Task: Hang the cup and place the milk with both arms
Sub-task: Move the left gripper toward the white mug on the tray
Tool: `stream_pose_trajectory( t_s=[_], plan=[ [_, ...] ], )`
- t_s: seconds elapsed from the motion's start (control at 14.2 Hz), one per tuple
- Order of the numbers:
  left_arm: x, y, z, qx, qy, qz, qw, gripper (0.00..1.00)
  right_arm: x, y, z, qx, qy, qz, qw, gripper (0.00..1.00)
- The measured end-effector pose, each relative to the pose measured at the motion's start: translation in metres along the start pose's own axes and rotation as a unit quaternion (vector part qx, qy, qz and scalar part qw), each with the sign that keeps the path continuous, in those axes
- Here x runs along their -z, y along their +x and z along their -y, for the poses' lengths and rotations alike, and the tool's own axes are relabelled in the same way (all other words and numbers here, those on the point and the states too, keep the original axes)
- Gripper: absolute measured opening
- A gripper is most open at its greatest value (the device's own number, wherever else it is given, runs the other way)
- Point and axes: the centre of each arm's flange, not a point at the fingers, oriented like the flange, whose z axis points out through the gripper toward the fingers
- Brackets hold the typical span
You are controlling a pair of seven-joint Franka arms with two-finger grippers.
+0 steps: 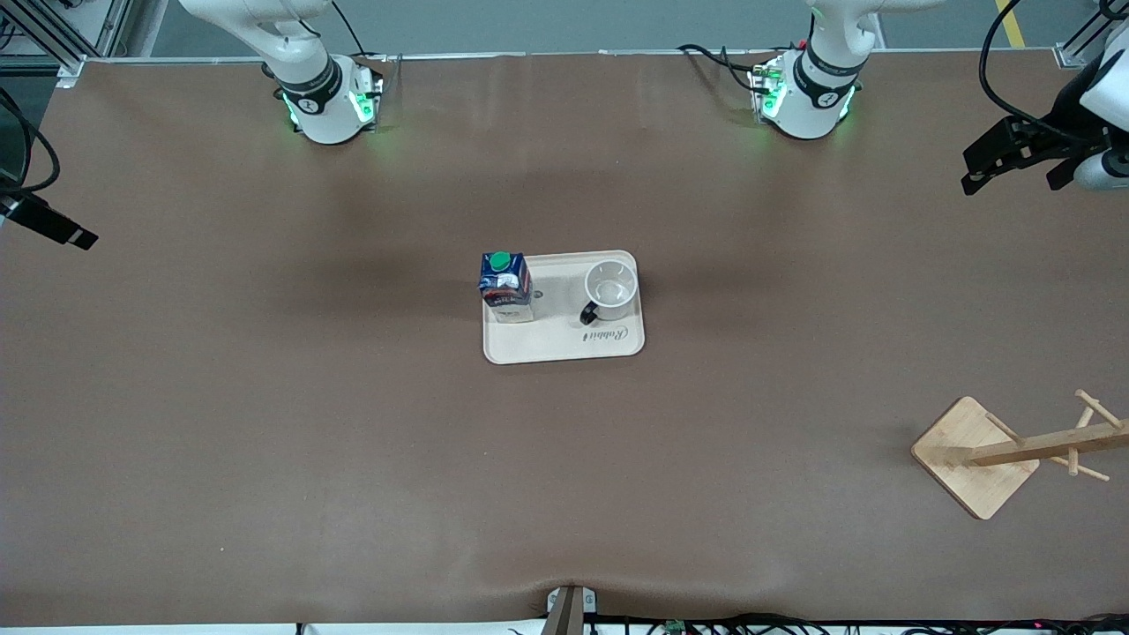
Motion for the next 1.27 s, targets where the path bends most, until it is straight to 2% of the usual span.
stream_pose_trajectory(
  t_s=[0.49, 0.64, 0.99, 1.27],
  plan=[
    [0.002, -0.002, -0.001, -0.002, 0.002, 0.006, 1.000, 1.00, 0.006, 0.001, 0.001, 0.000, 0.004, -0.007, 1.000, 1.00],
    [-0.008, 0.001, -0.011, -0.014, 0.004, 0.020, 1.000, 1.00, 0.001, 0.003, 0.004, 0.002, 0.003, -0.003, 1.000, 1.00],
    [-0.074, 0.002, -0.098, -0.095, 0.018, 0.090, 0.991, 1.00, -0.009, 0.008, 0.010, 0.004, -0.003, 0.006, 1.000, 1.00],
    [-0.132, -0.025, -0.190, -0.136, 0.027, 0.085, 0.987, 1.00, -0.006, 0.007, 0.012, 0.005, -0.002, 0.003, 1.000, 1.00]
  ],
)
